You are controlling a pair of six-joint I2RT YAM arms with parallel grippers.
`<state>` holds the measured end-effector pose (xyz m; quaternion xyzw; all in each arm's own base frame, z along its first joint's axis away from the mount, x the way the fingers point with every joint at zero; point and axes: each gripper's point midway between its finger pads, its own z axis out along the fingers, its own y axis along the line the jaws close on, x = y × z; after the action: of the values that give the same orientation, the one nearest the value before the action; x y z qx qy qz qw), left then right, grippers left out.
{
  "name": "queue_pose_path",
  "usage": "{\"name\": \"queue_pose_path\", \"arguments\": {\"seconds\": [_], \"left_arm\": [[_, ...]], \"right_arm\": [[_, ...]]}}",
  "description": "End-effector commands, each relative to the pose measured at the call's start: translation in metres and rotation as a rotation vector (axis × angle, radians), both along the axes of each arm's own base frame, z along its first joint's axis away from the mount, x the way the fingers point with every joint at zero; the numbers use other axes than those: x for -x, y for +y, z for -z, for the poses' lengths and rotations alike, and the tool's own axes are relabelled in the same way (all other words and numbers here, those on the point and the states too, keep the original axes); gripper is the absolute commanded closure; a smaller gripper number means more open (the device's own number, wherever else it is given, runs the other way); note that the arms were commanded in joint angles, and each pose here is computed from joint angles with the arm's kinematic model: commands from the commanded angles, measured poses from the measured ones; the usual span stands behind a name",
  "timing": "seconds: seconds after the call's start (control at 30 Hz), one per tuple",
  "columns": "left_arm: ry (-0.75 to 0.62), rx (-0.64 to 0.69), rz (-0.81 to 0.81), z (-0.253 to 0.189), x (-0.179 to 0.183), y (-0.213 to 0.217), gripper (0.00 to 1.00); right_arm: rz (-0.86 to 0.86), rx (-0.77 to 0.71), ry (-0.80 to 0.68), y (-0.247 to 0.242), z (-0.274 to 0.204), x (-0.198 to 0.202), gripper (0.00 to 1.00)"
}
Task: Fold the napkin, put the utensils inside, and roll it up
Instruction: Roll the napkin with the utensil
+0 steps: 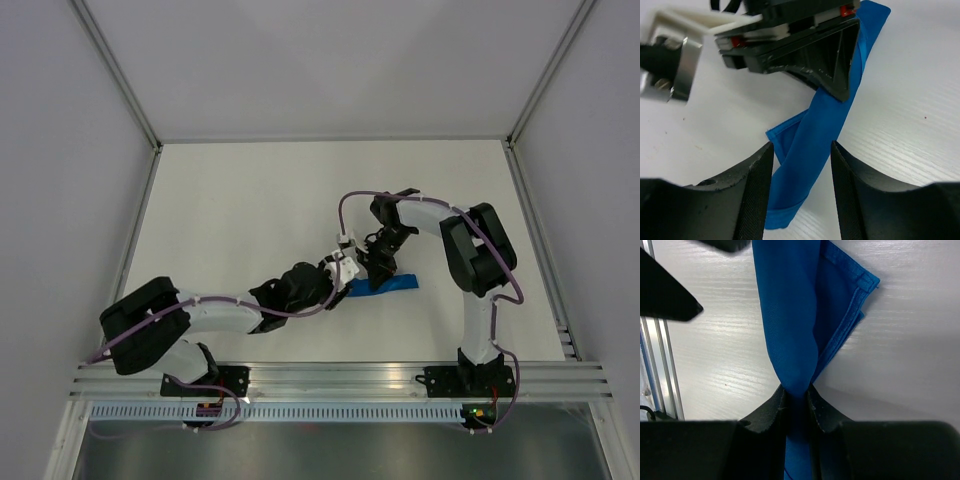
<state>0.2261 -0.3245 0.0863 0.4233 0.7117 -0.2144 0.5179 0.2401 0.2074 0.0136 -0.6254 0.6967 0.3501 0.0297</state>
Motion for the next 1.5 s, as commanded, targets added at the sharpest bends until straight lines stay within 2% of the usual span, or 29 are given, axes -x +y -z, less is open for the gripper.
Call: {"name": "queue_pose_path", "arguments": {"seconds": [0.0,0.23,0.57,0.73,0.93,1.03,1.17,1.2,1.3,1.47], "left_arm": [[-0.177,-0.137,0.043,-0.007,-0.011,-0.017,0.45],[-0.244,-0.328,0.204,0.021,0.005,-0.05,0.43],[-0.32,-0.495,0.213,0.051,-0.01,-0.052,0.43],[-0.281,-0.55,0.249,0.066,-0.007,-0.048,0.44],[-0.097,-0.619,0.356,0.092,0.013,-0.04,0.58],[0.001,-0.634,0.399,0.103,0.022,-0.037,0.73],[0.113,-0.636,0.45,0.114,0.036,-0.035,0.85],[0.129,-0.638,0.457,0.116,0.037,-0.036,0.86],[0.188,-0.639,0.476,0.121,0.043,-0.035,0.88],[0.246,-0.62,0.483,0.123,0.046,-0.035,0.9]], "right_arm": [[-0.033,0.038,0.001,-0.006,0.018,-0.005,0.85],[-0.021,0.061,0.018,-0.007,0.025,-0.009,0.85],[-0.029,0.077,0.039,-0.011,0.029,-0.007,0.85],[-0.04,0.078,0.044,-0.012,0.029,-0.006,0.85],[-0.046,0.08,0.053,-0.012,0.03,-0.005,0.85],[-0.048,0.077,0.054,-0.011,0.03,-0.006,0.83],[-0.049,0.073,0.054,-0.01,0.029,-0.006,0.73],[-0.046,0.073,0.053,-0.011,0.03,-0.007,0.66],[-0.043,0.072,0.039,-0.009,0.027,-0.009,0.54],[-0.021,0.065,-0.001,-0.007,0.02,-0.02,0.41]]}}
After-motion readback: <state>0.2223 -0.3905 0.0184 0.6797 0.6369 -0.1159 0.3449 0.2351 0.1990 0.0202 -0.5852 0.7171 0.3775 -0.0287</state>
